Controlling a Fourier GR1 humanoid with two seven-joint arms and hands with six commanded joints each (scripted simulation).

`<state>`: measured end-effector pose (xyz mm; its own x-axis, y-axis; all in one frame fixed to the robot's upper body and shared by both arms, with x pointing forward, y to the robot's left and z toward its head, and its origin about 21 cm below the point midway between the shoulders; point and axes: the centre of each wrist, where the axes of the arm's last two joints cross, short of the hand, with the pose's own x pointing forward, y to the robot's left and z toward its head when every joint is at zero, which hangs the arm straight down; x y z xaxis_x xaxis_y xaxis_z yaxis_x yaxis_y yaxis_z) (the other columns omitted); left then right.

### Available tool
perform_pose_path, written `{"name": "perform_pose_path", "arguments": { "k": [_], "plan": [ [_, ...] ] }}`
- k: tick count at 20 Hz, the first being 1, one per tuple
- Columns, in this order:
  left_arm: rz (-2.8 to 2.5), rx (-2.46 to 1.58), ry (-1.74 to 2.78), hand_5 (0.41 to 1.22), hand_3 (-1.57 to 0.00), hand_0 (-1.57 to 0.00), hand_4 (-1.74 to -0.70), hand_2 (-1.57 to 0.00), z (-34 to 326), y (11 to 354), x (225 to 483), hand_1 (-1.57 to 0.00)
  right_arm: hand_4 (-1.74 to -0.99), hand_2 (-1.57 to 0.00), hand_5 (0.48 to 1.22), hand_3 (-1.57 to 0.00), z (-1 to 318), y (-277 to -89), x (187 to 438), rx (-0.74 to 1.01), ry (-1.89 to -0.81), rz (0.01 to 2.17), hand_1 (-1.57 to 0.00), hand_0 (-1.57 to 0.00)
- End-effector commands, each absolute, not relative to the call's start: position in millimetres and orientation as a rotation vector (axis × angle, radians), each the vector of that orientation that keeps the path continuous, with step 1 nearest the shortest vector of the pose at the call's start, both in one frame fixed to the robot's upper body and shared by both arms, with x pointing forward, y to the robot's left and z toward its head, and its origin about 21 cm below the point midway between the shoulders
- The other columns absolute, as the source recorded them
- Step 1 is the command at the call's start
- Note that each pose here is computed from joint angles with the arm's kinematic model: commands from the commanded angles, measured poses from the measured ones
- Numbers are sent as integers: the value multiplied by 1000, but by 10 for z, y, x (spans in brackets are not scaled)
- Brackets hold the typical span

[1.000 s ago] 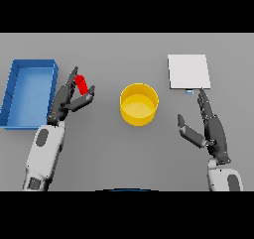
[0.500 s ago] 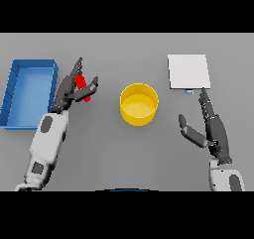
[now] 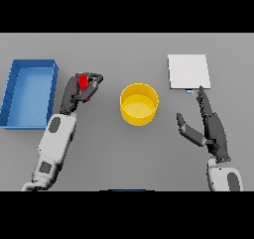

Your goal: Pick up the red beaker and tilt it to pour out 1 green nut into yellow bowl. Pick up the yellow bowl and place it on the metallic measuring scale.

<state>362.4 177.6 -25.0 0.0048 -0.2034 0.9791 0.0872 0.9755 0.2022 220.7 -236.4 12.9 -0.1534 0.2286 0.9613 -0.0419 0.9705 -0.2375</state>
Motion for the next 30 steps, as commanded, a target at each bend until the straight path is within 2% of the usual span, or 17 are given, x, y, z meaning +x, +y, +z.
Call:
{"name": "perform_pose_path", "arguments": {
  "k": [1, 4, 9, 15, 21, 25, 30],
  "plan": [
    [-222, 113, -1548, 1132, -1344, -1338, -1506, -1347, -238, 1787, 3646, -1343, -1296, 1, 681, 1, 121, -2350, 2218, -137, -1702, 230, 1, 1],
    [-193, 94, -1583, 1117, -1455, -1452, -1621, -1456, -213, 1763, 3660, -1454, -1288, 1, 679, 1, 103, -2382, 2220, -135, -1709, 248, 1, 1],
    [-202, 115, -1674, 1098, -1533, -1532, -1702, -1533, 34, 1791, 3709, -1533, -1258, 1, 669, 1, 105, -2342, 2209, -145, -1716, 268, 1, 1],
    [-567, 255, -1695, 1119, -1561, -1561, -1731, -1561, 522, 1633, 3779, -1561, -1245, 1, 688, 1, 138, -2316, 2209, -192, -1719, 285, 1, 1],
    [-762, 307, -1668, 1113, -1563, -1563, -1733, -1563, 603, 1534, 3652, -1563, -1243, 1, 710, 1, 154, -2345, 2149, -195, -1718, 296, 1, 1],
    [-1077, 499, -1626, 1123, -1568, -1568, -1738, -1568, 717, 1364, 3738, -1568, -1260, 1, 719, 1, 165, -2274, 2153, -176, -1709, 299, 1, 1],
    [-1486, 714, -1580, 1177, -1570, -1570, -1740, -1570, 823, 1165, 3816, -1570, -1268, 1, 722, 1, 141, -2308, 2154, -169, -1716, 291, 1, 1]
  ]
}}
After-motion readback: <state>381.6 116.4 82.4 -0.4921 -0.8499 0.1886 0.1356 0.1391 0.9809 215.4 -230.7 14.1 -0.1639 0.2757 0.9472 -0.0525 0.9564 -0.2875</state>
